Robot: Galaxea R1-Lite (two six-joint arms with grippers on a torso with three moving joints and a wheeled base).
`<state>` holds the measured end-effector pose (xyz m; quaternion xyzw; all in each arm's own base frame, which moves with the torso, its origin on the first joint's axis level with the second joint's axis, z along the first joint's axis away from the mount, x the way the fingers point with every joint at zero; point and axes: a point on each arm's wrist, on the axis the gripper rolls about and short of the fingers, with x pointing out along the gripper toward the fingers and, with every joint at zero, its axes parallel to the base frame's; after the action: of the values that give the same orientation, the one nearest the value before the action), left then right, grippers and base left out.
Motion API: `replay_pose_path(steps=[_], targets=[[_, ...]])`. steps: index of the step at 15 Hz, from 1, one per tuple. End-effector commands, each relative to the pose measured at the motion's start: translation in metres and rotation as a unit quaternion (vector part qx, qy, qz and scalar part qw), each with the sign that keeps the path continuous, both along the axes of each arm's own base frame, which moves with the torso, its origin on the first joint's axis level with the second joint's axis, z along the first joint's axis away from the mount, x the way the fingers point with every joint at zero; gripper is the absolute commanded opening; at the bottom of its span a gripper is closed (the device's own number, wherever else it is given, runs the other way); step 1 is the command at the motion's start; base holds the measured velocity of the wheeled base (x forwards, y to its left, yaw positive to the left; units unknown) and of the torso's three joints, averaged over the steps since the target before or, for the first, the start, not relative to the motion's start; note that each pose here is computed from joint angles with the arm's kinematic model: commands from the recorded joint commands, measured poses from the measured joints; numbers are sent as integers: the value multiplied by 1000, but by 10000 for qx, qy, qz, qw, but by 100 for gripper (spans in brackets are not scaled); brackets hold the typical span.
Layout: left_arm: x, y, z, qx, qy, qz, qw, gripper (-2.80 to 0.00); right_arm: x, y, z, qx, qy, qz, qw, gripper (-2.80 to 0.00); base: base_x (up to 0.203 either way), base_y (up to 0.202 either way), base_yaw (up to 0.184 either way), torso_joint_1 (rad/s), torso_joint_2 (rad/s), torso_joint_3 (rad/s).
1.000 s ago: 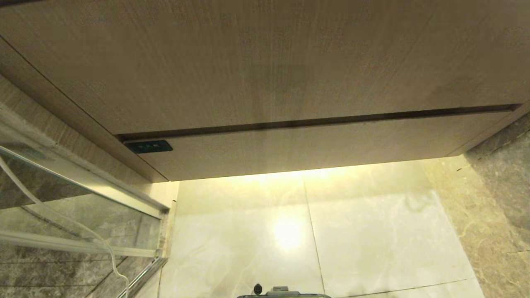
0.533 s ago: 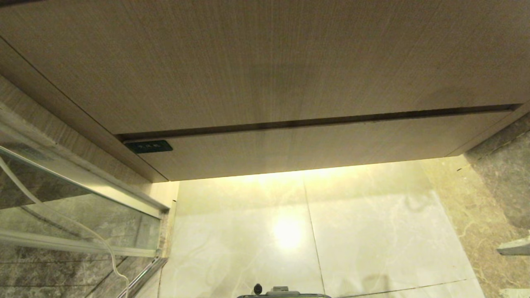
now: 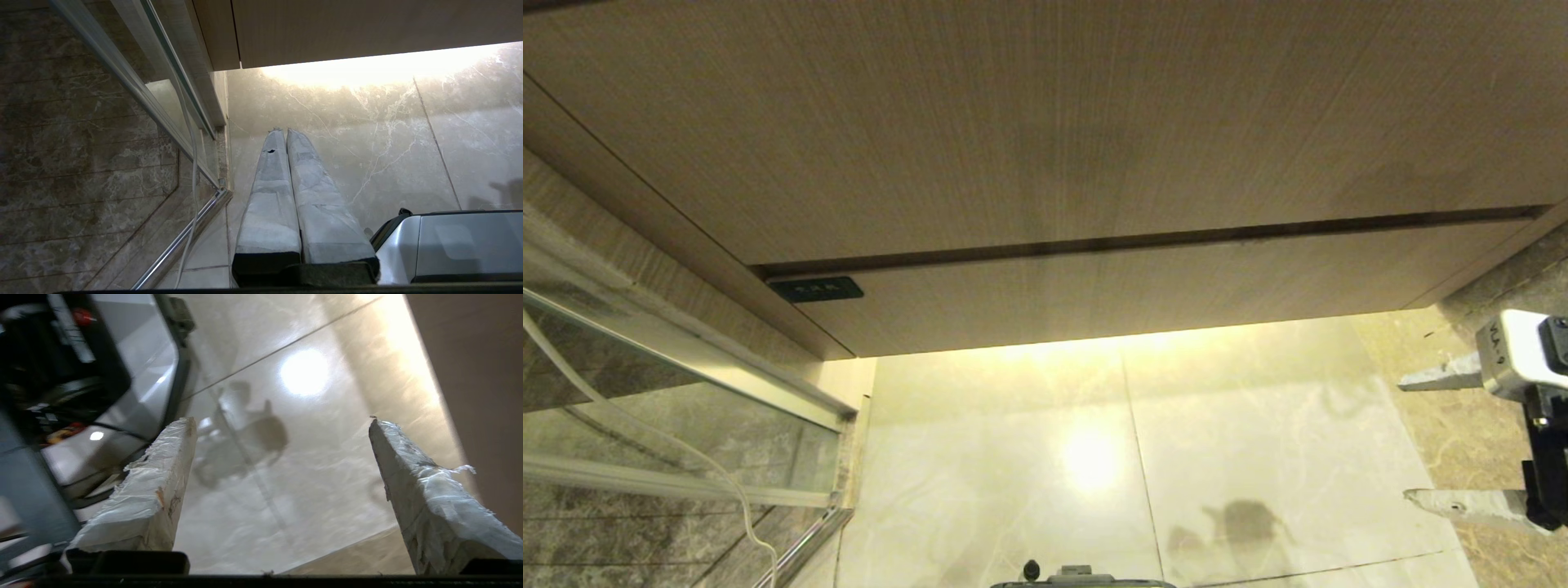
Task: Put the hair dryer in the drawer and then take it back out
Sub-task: Pull open the drawer
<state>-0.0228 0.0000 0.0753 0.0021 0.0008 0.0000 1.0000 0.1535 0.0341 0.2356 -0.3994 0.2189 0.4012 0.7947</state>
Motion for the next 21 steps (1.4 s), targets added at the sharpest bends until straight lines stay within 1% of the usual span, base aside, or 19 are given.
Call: replay_pose_path(steps=[1,3,5,6,7,9,11,13,14,18,21], targets=[[0,0,0,2,7,0,10000,-280,16,3,-7,-84,-276,176,9994,0,0,0,0,0,0,0],[0,0,0,2,7,0,10000,-280,30,5,-11,-182,-892,314,9953,0,0,0,0,0,0,0],[0,0,0,2,7,0,10000,-280,41,7,-17,-233,-1466,401,9881,0,0,0,0,0,0,0],[0,0,0,2,7,0,10000,-280,50,9,-20,-290,-1690,445,9842,0,0,0,0,0,0,0],[0,0,0,2,7,0,10000,-280,61,10,-25,-350,-1803,448,9820,0,0,0,0,0,0,0],[0,0,0,2,7,0,10000,-280,74,16,-31,-449,-1858,432,9806,0,0,0,0,0,0,0],[0,0,0,2,7,0,10000,-280,81,20,-35,-334,-2003,406,9783,0,0,0,0,0,0,0],[0,0,0,2,7,0,10000,-280,88,21,-43,-186,-1789,270,9833,0,0,0,0,0,0,0],[0,0,0,2,7,0,10000,-280,91,22,-44,-153,-1776,257,9836,0,0,0,0,0,0,0],[0,0,0,2,0,0,10000,-280,114,24,-54,-138,-2067,208,9781,0,0,0,0,0,0,0],[0,0,0,2,7,0,10000,-280,121,23,-58,-89,-2067,189,9782,0,0,0,0,0,0,0]])
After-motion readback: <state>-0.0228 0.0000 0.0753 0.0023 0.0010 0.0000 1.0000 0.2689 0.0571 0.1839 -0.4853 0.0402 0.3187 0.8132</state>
